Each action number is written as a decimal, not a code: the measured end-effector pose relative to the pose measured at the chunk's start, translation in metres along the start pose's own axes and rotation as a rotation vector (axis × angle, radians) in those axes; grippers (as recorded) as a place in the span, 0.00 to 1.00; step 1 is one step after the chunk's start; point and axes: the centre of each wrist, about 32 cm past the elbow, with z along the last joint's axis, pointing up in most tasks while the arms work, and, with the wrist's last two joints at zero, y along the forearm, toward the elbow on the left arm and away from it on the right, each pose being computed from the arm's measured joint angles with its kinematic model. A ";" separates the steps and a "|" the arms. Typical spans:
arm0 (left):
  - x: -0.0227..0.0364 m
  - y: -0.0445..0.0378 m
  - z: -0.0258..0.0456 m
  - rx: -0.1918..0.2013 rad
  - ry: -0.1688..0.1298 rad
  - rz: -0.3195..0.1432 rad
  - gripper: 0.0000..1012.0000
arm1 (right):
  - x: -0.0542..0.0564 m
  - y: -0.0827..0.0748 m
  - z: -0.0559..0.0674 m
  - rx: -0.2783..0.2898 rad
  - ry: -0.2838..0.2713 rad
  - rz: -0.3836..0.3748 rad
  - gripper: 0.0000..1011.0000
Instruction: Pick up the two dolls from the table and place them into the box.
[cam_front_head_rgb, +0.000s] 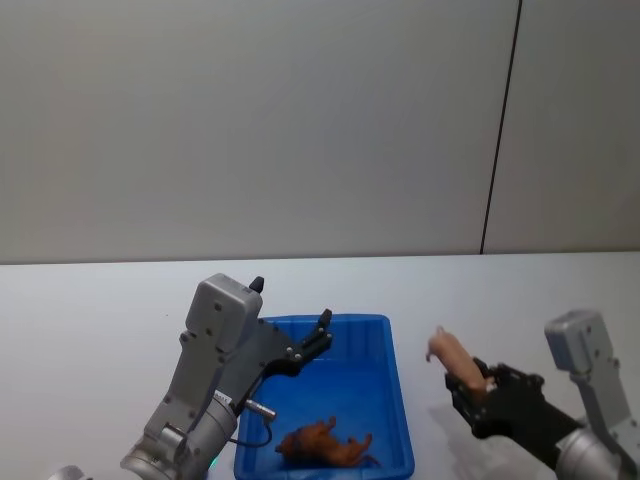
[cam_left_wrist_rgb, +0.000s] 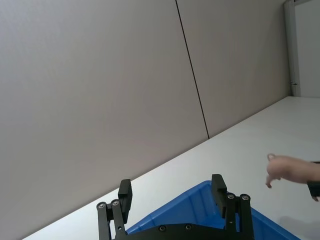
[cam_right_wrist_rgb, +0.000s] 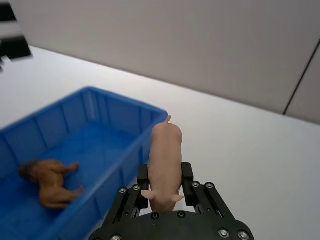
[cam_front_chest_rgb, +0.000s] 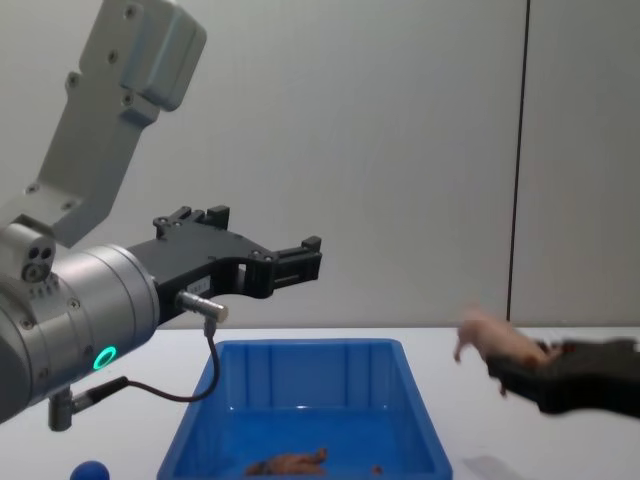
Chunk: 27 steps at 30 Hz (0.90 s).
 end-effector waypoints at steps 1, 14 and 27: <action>0.0000 0.0000 0.0000 0.000 0.000 0.000 0.99 | 0.000 0.001 0.003 0.008 -0.003 0.004 0.36; 0.0000 0.0000 0.0000 0.000 0.000 0.000 0.99 | -0.009 0.031 0.039 0.078 -0.014 0.144 0.36; 0.0000 0.0000 0.0000 0.000 0.000 0.000 0.99 | -0.020 0.065 0.051 0.065 -0.001 0.233 0.70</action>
